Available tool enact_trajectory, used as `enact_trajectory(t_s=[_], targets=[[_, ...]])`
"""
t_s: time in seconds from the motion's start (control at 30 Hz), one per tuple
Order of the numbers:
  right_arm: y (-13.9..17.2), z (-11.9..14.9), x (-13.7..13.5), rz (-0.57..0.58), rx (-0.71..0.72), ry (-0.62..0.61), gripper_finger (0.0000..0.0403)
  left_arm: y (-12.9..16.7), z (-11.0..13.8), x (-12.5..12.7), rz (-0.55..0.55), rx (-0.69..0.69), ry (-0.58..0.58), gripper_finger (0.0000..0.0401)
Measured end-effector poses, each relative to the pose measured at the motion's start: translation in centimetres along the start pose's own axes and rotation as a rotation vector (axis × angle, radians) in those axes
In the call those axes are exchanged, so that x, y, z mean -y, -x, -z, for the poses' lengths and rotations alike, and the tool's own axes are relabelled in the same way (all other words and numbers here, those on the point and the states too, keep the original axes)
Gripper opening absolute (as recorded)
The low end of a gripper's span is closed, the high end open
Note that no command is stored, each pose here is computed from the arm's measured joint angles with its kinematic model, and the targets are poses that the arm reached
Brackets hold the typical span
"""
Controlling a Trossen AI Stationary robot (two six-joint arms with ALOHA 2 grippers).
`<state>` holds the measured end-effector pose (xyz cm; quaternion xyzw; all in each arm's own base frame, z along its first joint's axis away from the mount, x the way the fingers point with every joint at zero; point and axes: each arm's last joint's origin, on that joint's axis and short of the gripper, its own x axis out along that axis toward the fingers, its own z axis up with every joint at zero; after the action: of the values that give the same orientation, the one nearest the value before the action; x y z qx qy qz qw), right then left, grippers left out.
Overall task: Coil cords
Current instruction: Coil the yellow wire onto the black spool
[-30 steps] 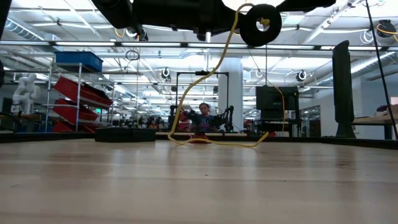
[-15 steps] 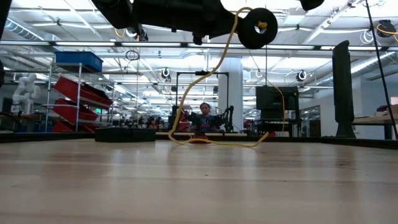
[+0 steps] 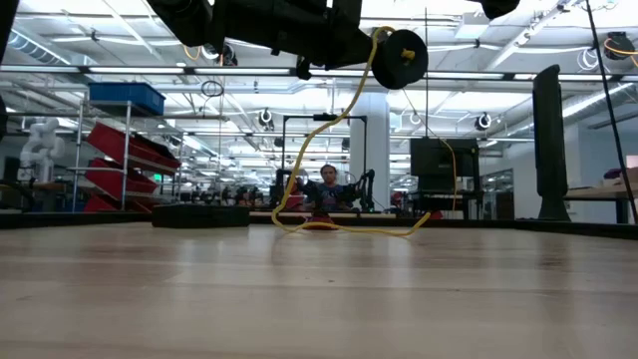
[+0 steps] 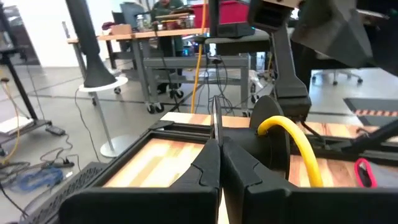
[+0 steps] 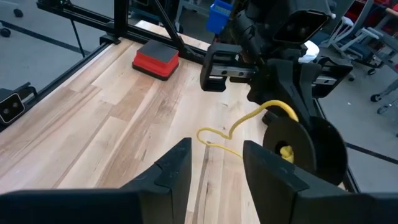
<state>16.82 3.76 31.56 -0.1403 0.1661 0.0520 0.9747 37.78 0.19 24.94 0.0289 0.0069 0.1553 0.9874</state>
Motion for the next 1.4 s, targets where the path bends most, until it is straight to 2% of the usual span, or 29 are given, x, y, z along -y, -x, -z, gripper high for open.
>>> enact_trajectory(t_s=[0.37,0.67,1.4], targets=[[0.0,0.0,0.0,0.001,0.0,0.0,0.0132,0.1,-0.2,0.1,-0.056,0.008,0.083,0.0],[0.0,0.0,0.0,0.001,0.001,0.0,0.0132,-0.4,-1.9,0.1,-0.064,0.058,0.103,0.0],[0.0,0.0,0.0,0.001,0.0,0.0,0.0132,-0.4,-1.7,0.0,-0.088,0.041,0.171,0.0]])
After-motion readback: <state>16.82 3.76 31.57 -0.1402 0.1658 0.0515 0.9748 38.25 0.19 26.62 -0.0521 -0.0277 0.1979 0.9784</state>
